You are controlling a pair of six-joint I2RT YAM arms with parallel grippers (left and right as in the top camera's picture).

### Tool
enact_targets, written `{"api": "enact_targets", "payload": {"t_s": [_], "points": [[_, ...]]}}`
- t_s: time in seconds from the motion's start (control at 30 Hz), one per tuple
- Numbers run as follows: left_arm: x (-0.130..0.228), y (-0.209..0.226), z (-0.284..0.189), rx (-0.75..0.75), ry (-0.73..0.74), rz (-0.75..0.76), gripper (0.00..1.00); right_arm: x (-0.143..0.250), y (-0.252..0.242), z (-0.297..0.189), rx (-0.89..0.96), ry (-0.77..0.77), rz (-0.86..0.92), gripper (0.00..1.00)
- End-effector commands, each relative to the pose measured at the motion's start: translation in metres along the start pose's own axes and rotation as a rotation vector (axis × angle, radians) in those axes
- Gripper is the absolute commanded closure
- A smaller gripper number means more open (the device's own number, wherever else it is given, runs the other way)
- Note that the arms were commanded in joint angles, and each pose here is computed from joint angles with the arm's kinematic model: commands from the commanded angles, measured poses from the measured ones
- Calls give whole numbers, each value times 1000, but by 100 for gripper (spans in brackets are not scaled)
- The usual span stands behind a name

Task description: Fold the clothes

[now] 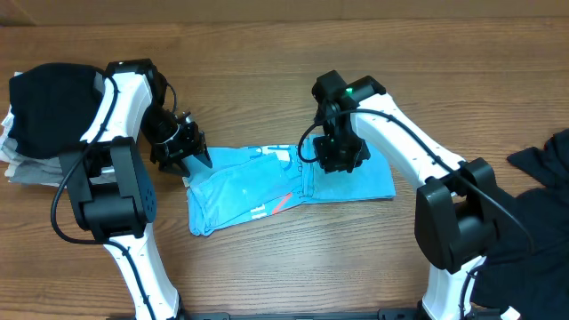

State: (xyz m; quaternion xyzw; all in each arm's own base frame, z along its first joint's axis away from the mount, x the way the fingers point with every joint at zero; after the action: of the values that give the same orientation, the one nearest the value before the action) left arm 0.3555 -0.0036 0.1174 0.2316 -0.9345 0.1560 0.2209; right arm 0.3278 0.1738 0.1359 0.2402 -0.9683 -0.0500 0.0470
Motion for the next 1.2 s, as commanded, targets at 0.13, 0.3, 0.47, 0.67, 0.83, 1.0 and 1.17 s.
{"api": "enact_targets", "payload": {"t_s": [0.13,0.3,0.47,0.67,0.83,1.0,1.17], "points": [[6,-4,-16,2,-52,6,36,-5,-13,-8,-57,-37,3,54],[9,-2,-16,-10,-34,-2,33,-7,3,-7,-113,-42,-41,49],[10,0,-16,-28,-30,-6,33,-14,19,-4,-108,-75,-90,41],[11,0,-16,-28,-30,-22,33,-14,30,23,-107,-92,-119,40],[10,0,-16,-28,-31,-21,33,-12,34,42,-106,-106,-140,41],[10,0,-16,-27,-34,-19,33,-9,33,53,-89,-104,-141,76],[9,0,-16,-27,-37,-18,33,-4,28,54,-44,-75,-82,96]]}}
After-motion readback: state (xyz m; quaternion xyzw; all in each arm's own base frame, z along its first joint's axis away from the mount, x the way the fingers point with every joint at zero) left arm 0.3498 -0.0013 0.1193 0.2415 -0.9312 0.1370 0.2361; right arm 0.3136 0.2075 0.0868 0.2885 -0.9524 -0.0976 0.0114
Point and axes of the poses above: each gripper's point midway between its finger pads, its own z axis out along the fingers, its own y axis along the line the jaws close on, x = y × z, the point moved 7 cm from there along -z, back along the fingers, and after that the axes turned 15 degrees about -z, right-handed, at the moved point
